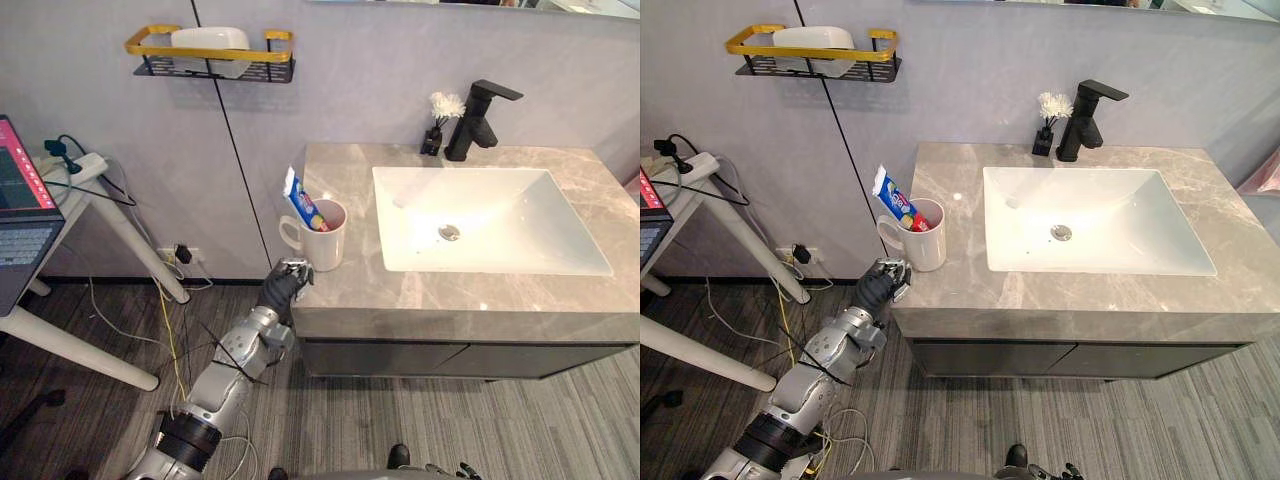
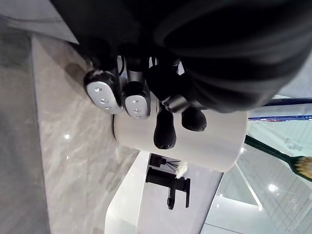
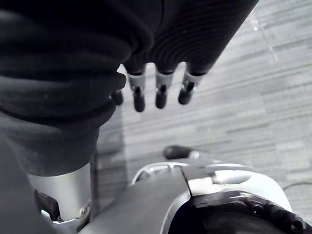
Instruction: Organize washtable
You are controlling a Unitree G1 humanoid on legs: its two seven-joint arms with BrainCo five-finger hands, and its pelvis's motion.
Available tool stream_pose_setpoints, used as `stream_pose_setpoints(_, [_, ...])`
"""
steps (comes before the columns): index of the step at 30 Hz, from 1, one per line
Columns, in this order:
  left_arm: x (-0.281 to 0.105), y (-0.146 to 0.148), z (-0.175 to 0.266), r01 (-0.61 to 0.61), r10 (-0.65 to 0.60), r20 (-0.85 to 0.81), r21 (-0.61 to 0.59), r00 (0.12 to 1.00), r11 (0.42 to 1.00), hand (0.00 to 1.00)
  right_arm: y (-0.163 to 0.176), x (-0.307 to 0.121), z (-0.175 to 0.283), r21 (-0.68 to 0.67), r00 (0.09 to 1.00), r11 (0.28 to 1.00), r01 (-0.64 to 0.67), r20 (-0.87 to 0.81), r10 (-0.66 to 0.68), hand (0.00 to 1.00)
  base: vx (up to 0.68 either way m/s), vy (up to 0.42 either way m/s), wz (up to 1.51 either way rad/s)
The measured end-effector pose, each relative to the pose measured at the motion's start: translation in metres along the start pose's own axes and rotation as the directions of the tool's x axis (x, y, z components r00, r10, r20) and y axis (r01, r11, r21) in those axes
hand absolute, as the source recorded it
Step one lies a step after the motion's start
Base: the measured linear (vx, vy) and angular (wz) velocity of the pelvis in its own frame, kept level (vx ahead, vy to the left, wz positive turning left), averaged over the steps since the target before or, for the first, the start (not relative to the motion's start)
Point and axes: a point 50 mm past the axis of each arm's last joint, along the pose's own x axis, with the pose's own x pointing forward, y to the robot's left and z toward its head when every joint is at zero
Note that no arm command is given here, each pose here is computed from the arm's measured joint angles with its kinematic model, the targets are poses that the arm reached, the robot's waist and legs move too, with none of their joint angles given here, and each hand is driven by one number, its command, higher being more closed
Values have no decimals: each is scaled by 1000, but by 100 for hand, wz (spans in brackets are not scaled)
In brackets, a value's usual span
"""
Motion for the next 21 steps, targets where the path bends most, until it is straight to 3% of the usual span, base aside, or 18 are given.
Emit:
stream_pose_setpoints(12, [13,-5,8,5,-5,36,-15,999,1000,100,-2,-2,4,3,999,1000,5,34,-5,0,-5,-3,-4])
stream_pose_setpoints(21, [26,-28,16,90,-90,69,7,994,996,100,-3,-2,6,4,999,1000,8,44,-8,0,0,0,0])
